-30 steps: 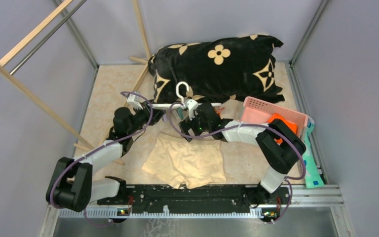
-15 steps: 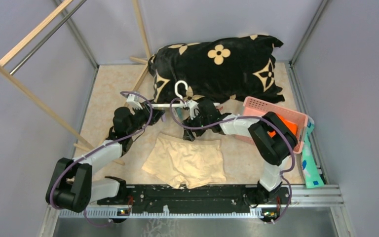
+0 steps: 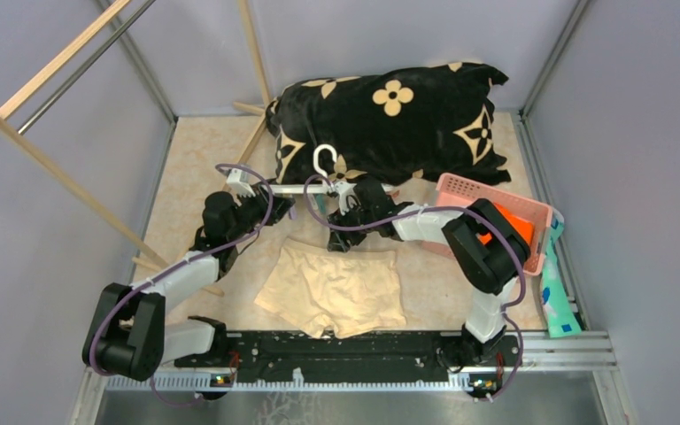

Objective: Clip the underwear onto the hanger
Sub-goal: Clamp the underwear onto the hanger.

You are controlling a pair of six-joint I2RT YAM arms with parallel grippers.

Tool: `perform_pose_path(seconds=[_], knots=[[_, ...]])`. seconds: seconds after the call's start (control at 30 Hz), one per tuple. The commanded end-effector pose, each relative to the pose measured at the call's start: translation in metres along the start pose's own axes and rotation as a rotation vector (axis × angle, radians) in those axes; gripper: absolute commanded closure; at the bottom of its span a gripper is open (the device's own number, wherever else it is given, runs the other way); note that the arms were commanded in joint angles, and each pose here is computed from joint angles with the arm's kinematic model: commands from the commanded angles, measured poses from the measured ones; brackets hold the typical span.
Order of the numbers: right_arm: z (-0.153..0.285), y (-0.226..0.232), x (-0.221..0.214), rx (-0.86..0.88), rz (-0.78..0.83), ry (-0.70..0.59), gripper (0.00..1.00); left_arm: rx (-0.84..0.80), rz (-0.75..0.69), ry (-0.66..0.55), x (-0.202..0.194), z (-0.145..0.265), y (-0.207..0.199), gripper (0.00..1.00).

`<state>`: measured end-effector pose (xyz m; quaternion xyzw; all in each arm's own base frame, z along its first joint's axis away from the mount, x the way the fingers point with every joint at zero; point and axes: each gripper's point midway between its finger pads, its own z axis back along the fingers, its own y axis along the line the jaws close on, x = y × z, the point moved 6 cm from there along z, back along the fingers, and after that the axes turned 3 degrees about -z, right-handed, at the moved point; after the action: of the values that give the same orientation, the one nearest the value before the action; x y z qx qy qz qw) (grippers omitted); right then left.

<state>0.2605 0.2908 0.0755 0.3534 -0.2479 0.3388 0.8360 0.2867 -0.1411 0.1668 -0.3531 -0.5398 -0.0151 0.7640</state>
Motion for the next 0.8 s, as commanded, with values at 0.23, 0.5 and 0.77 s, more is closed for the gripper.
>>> perform_pose_path(seconds=[0.23, 0.5, 0.77], knots=[[0.004, 0.034, -0.04, 0.101, -0.021, 0.133, 0.49, -0.022, -0.045, -0.055, 0.02, -0.002, -0.007, 1.0], [0.005, 0.028, -0.043, 0.002, 0.08, 0.123, 0.43, -0.024, -0.038, -0.043, 0.018, -0.003, -0.007, 1.0], [-0.003, 0.027, -0.038, 0.028, 0.1, 0.177, 0.51, -0.025, -0.033, -0.031, 0.016, -0.004, -0.006, 1.0]])
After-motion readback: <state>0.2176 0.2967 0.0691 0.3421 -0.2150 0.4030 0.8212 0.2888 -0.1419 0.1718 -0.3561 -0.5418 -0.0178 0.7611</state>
